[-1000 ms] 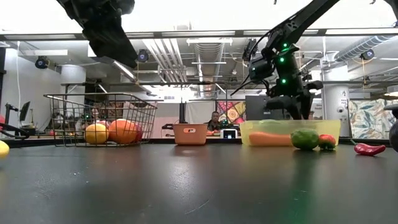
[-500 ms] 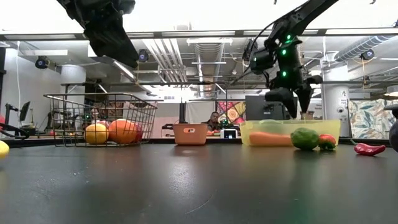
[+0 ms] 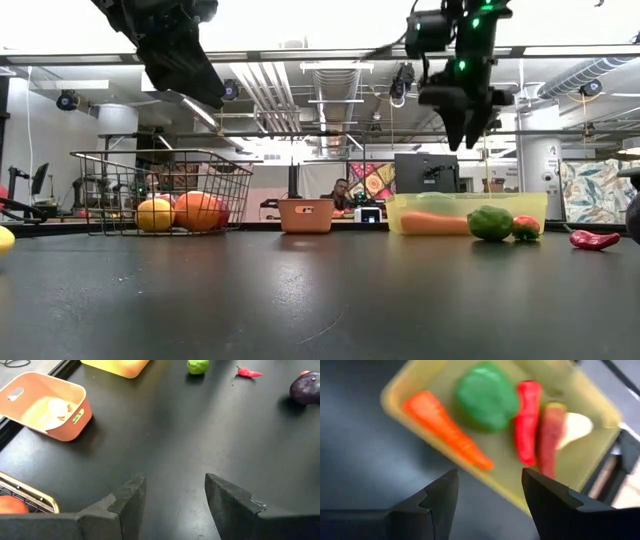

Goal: Sort produce into baskets
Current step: Put the green lemon into the wire basket

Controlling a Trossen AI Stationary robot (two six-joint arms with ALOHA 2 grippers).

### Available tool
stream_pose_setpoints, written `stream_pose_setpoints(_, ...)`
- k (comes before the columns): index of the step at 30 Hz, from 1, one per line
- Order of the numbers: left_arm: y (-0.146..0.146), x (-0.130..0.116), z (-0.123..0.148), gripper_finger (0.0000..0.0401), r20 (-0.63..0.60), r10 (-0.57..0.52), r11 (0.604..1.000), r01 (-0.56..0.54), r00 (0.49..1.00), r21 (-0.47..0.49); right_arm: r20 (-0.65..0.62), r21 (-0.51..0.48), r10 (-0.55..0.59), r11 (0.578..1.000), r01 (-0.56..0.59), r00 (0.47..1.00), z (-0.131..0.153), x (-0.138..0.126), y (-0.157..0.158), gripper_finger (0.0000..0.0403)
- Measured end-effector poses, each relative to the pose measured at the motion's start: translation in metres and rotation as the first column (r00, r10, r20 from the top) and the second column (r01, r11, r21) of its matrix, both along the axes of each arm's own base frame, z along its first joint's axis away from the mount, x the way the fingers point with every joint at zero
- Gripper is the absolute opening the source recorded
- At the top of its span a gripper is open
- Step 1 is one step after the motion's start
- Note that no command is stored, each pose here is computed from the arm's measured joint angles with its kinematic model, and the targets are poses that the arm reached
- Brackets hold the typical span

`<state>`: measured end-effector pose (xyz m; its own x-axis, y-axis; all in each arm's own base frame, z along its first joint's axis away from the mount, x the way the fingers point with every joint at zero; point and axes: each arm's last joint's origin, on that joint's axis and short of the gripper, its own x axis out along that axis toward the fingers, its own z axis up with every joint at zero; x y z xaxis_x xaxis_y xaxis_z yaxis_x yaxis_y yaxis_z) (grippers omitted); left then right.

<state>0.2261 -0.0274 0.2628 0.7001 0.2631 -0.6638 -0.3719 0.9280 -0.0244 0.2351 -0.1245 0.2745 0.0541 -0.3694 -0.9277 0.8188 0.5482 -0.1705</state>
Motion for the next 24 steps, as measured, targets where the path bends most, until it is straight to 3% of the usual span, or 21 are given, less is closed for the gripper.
stream_pose_setpoints(9,0.0,0.0,0.0,0.0185,-0.001,0.0,1.0,0.0,1.0,0.0,0.062,0.062,0.126,0.99,-0.13,0.99,0.003,0.016,0.044,0.0219)
stream_pose_setpoints(19,0.0,0.0,0.0,0.0185,-0.008,-0.014,1.0,0.014,1.0,0.015,0.069,0.163,0.221,0.96,-0.229,0.973,-0.007,0.028,0.075,0.0297)
stream_pose_setpoints(24,0.0,0.0,0.0,0.0185,-0.008,-0.012,1.0,0.012,1.0,0.019,0.036,0.192,0.232,0.953,-0.235,0.972,-0.02,0.033,0.086,0.0312)
